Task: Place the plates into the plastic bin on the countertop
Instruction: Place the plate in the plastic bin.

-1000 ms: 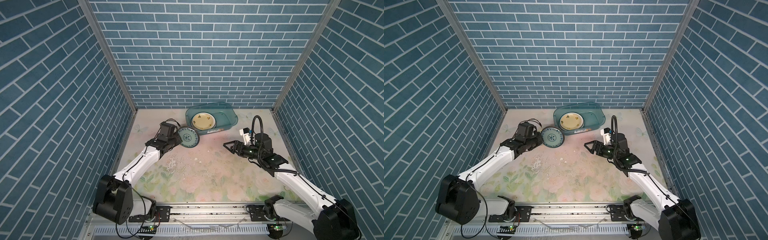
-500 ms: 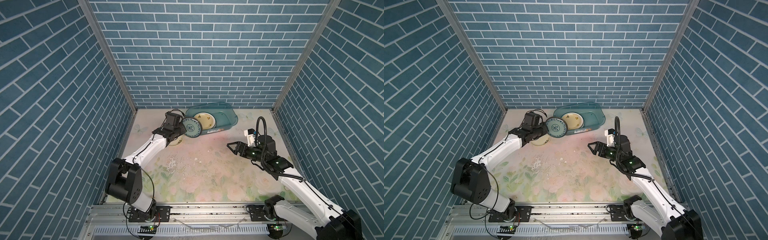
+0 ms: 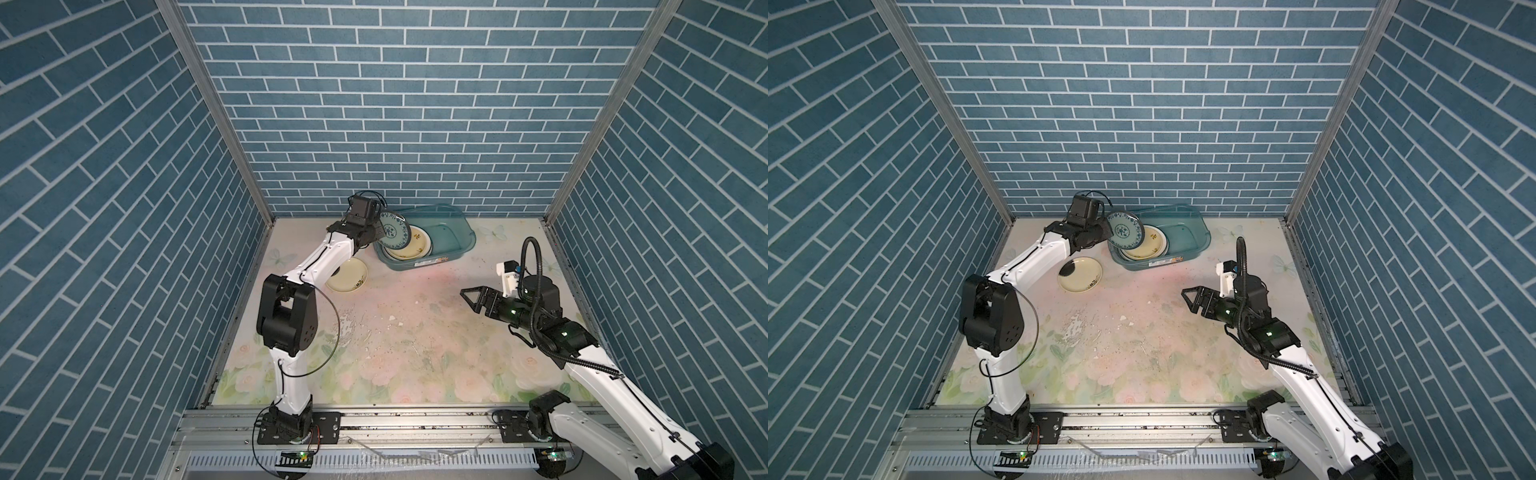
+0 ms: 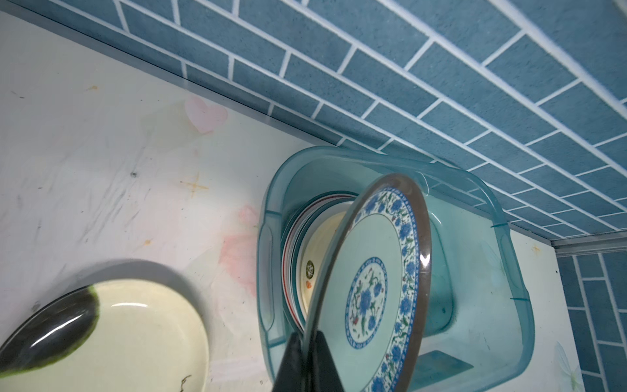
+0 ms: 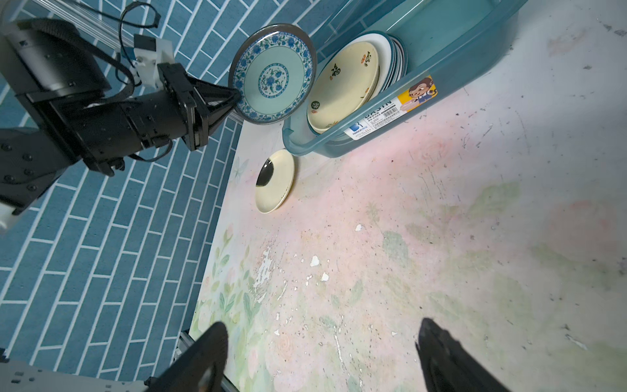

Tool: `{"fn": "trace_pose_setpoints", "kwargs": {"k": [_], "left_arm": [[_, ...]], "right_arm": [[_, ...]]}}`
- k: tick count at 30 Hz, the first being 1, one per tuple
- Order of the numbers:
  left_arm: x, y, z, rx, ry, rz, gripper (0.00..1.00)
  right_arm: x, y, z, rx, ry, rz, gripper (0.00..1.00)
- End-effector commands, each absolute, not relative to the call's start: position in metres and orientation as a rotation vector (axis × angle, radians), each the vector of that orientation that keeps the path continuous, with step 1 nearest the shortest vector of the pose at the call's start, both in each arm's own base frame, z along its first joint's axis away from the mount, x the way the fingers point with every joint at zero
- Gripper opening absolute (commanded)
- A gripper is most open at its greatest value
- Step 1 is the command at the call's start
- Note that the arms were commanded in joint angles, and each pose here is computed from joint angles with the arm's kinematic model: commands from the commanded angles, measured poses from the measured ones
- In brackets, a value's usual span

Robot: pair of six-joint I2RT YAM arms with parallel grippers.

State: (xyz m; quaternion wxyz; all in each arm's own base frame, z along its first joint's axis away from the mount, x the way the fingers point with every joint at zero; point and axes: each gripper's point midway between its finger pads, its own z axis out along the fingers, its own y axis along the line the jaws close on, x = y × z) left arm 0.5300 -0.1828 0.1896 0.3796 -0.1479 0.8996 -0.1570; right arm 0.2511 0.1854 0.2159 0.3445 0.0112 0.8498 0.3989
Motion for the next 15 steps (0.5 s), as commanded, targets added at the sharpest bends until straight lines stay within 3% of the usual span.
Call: {"fn": "trace_pose_setpoints", "kwargs": {"k": [1, 15], "left_arm": [[0.534, -0.194, 0.178, -0.347, 2.359, -0.41, 0.0], [0.548, -0.22, 0.12, -0.33, 2.481, -0.48, 0.0]], "right_arm": [[0.248, 0.18, 0.214, 0.019, 2.211, 0.991, 0.88], [0.244, 0.177, 0.209, 0.031, 2.23, 0.98, 0.88]]}}
